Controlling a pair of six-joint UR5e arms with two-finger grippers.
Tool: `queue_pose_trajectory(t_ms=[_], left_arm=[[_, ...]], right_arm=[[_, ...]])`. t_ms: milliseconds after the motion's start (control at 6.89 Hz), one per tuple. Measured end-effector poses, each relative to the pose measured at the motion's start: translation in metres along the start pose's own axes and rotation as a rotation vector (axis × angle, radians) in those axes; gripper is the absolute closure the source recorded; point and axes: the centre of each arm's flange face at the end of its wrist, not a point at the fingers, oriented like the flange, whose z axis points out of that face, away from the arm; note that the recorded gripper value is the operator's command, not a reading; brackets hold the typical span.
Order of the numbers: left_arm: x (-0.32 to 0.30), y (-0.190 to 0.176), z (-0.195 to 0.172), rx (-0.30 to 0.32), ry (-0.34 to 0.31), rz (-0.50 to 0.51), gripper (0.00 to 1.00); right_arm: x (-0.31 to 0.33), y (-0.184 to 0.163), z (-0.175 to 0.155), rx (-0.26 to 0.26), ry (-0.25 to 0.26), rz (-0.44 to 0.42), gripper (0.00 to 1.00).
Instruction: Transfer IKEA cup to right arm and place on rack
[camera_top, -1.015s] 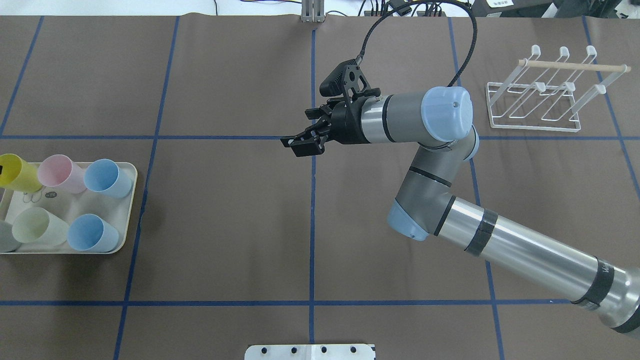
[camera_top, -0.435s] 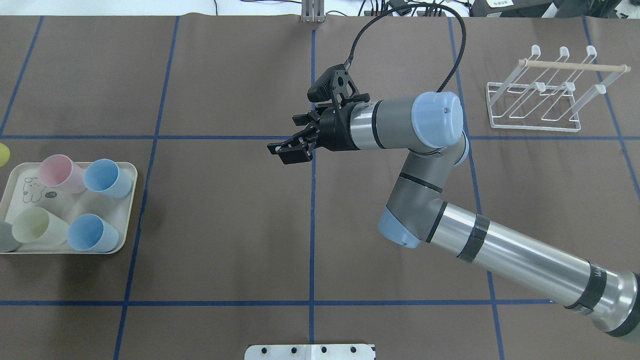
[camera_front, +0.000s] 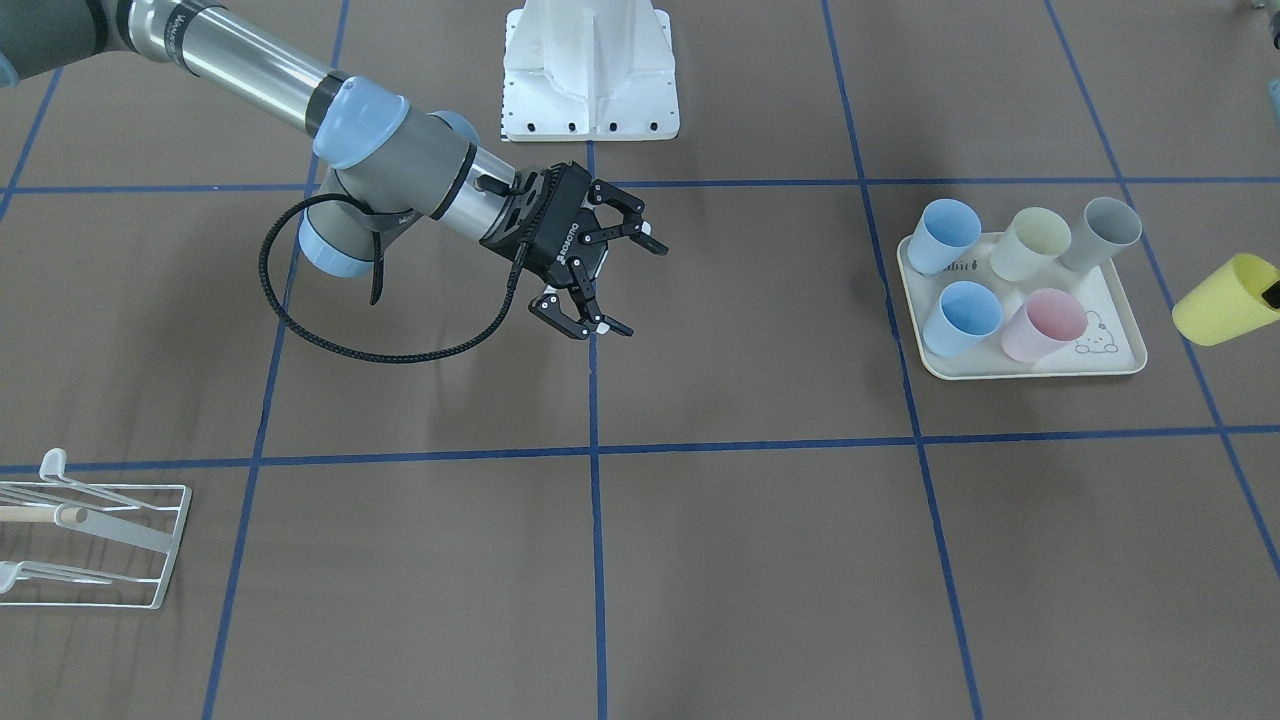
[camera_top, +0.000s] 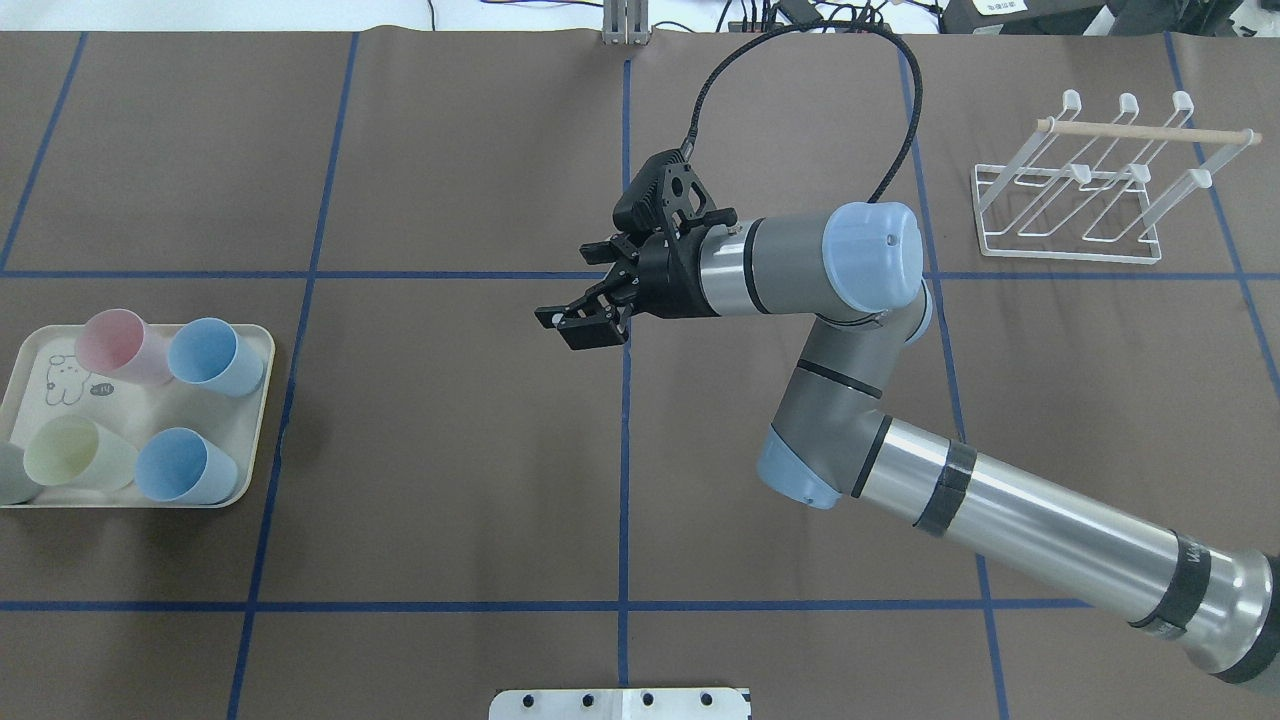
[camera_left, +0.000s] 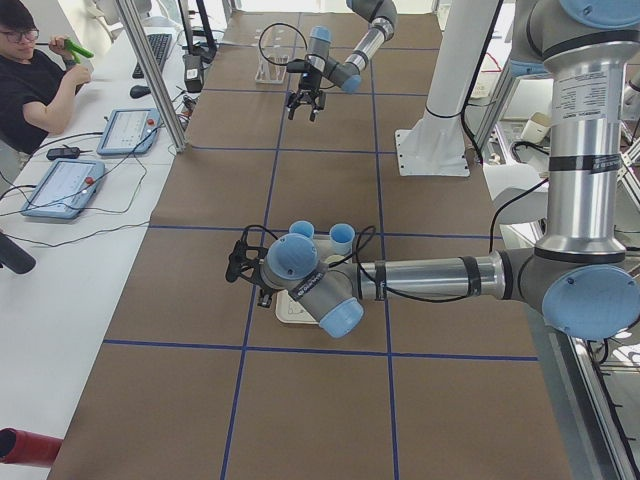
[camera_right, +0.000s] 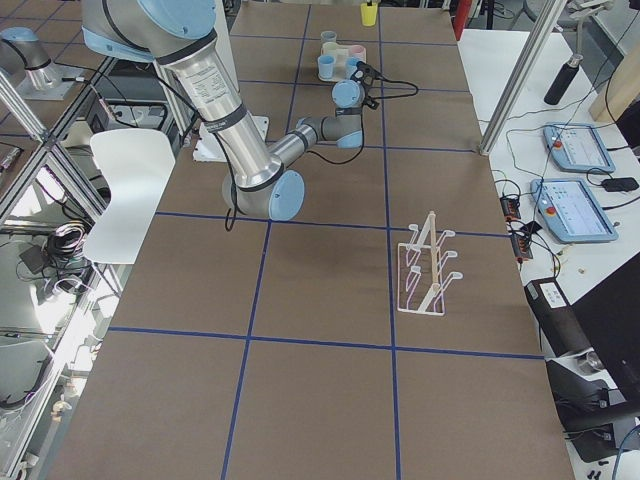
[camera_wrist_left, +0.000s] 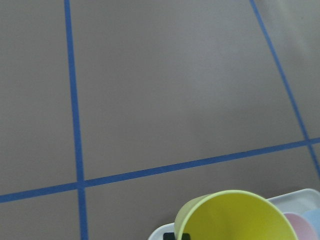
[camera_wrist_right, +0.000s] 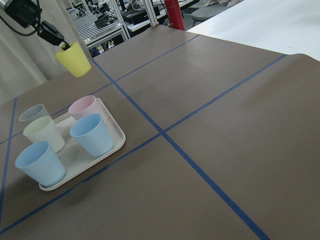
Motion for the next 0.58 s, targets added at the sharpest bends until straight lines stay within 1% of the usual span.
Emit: queue_pose_trajectory(t_ms=[145, 290, 435, 580], left_arm=[[0.039, -0.013, -0.014, 0.018, 0.050, -0.085, 1.00], [0.083, -0.019, -0.019, 0.008, 0.108, -0.149, 1.00], [0.131, -0.018, -0.012, -0.042, 0.176, -0.183, 1.00], [0.178, -0.014, 0.002, -0.093, 0.237, -0.214, 1.00]], right_arm=[[-0.004, 0.007, -0.002, 0.041, -0.017, -0.055, 0.04], [-0.009, 0.013, -0.004, 0.083, -0.026, -0.105, 0.04], [-0.015, 0.018, -0.006, 0.125, -0.032, -0.139, 0.02], [-0.021, 0.023, -0.006, 0.159, -0.036, -0.153, 0.01]])
